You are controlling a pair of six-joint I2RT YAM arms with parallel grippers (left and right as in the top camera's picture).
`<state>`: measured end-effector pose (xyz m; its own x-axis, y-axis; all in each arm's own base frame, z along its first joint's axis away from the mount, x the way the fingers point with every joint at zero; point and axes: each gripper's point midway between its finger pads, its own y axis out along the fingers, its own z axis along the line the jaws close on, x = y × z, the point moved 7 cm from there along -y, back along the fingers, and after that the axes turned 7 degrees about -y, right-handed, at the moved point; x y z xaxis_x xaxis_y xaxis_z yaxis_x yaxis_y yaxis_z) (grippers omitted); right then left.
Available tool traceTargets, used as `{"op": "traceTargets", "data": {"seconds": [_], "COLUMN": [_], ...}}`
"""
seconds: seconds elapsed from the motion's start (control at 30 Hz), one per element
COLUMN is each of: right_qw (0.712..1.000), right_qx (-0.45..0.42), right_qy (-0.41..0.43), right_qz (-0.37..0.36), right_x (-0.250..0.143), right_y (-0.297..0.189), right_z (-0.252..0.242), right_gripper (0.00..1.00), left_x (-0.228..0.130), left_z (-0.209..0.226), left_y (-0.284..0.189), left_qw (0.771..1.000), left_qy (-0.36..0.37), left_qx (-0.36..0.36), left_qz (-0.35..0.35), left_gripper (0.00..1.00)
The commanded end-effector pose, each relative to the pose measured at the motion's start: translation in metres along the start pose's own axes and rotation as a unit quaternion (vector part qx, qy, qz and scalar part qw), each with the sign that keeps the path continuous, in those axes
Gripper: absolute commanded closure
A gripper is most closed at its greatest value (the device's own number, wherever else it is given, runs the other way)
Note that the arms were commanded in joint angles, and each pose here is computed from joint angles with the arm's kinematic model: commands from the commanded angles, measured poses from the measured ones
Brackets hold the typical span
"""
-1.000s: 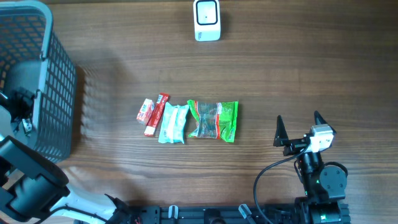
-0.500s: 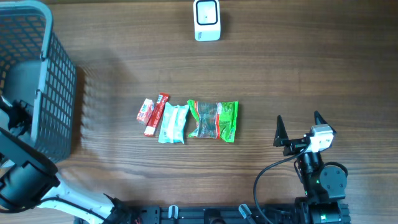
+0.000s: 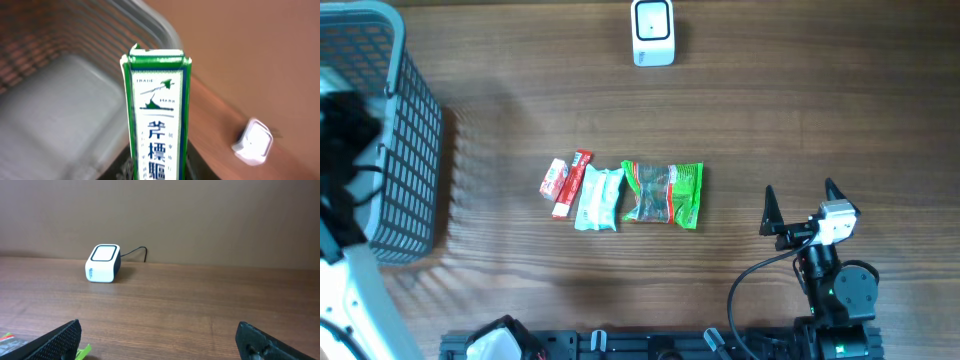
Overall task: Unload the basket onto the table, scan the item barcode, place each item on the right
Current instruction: 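Place the green-white box on the table below the Nescafe stick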
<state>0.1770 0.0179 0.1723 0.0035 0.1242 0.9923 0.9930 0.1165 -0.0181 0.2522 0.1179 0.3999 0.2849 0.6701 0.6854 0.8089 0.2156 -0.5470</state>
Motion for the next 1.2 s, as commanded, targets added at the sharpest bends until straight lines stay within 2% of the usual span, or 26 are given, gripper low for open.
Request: {"op": "traceTargets", "data": {"seconds": [0.0, 0.1, 0.17, 0.33, 0.37, 0.53, 0.57, 0.7, 0.77, 0.8, 0.83, 0.93, 1.17], "right_qw": [1.000, 1.000, 1.000, 1.000, 1.000, 1.000, 1.000, 1.000, 1.000, 1.000, 1.000, 1.000, 1.000], "right_qx": [0.005, 0.005, 0.005, 0.005, 0.005, 0.005, 0.005, 0.005, 0.005, 0.005, 0.005, 0.005, 0.005], "right_qy": [0.001, 0.001, 0.001, 0.001, 0.001, 0.001, 0.001, 0.001, 0.001, 0.001, 0.001, 0.001, 0.001], "right_qz": [-0.002, -0.002, -0.002, -0.002, -0.002, -0.002, -0.002, -0.002, -0.002, -0.002, -0.002, -0.002, -0.002], "right_x": [0.000, 0.000, 0.000, 0.000, 0.000, 0.000, 0.000, 0.000, 0.000, 0.000, 0.000, 0.000, 0.000], "right_y": [0.000, 0.000, 0.000, 0.000, 0.000, 0.000, 0.000, 0.000, 0.000, 0.000, 0.000, 0.000, 0.000], "right_z": [0.001, 0.001, 0.001, 0.001, 0.001, 0.001, 0.001, 0.001, 0.001, 0.001, 0.001, 0.001, 0.001], "right_gripper": [0.00, 0.00, 0.01, 0.00, 0.00, 0.00, 0.00, 0.00, 0.00, 0.00, 0.00, 0.00, 0.00], "left_x": [-0.060, -0.120, -0.177, -0.283, -0.291, -0.309, -0.312, -0.307, -0.294, -0.287, -0.279, -0.268, -0.268], "left_z": [-0.027, -0.033, -0.030, -0.014, -0.014, -0.021, -0.021, -0.025, -0.035, -0.040, -0.046, -0.052, -0.053], "left_y": [0.012, 0.032, 0.054, 0.094, 0.097, 0.107, 0.108, 0.105, 0.096, 0.091, 0.086, 0.082, 0.083], "left_qw": [0.989, 0.961, 0.930, 0.880, 0.878, 0.880, 0.881, 0.883, 0.889, 0.892, 0.896, 0.908, 0.908], "left_qy": [0.063, 0.108, 0.145, 0.214, 0.221, 0.239, 0.240, 0.240, 0.239, 0.239, 0.238, 0.239, 0.239], "left_qx": [-0.021, -0.009, 0.002, -0.001, -0.006, -0.040, -0.043, -0.049, -0.063, -0.070, -0.081, -0.092, -0.094], "left_qz": [0.134, 0.253, 0.338, 0.423, 0.424, 0.408, 0.406, 0.400, 0.385, 0.377, 0.365, 0.333, 0.330], "left_gripper": [0.78, 0.76, 0.76, 0.69, 0.69, 0.67, 0.57, 0.34, 0.28, 0.17, 0.00, 0.00, 0.00]}}
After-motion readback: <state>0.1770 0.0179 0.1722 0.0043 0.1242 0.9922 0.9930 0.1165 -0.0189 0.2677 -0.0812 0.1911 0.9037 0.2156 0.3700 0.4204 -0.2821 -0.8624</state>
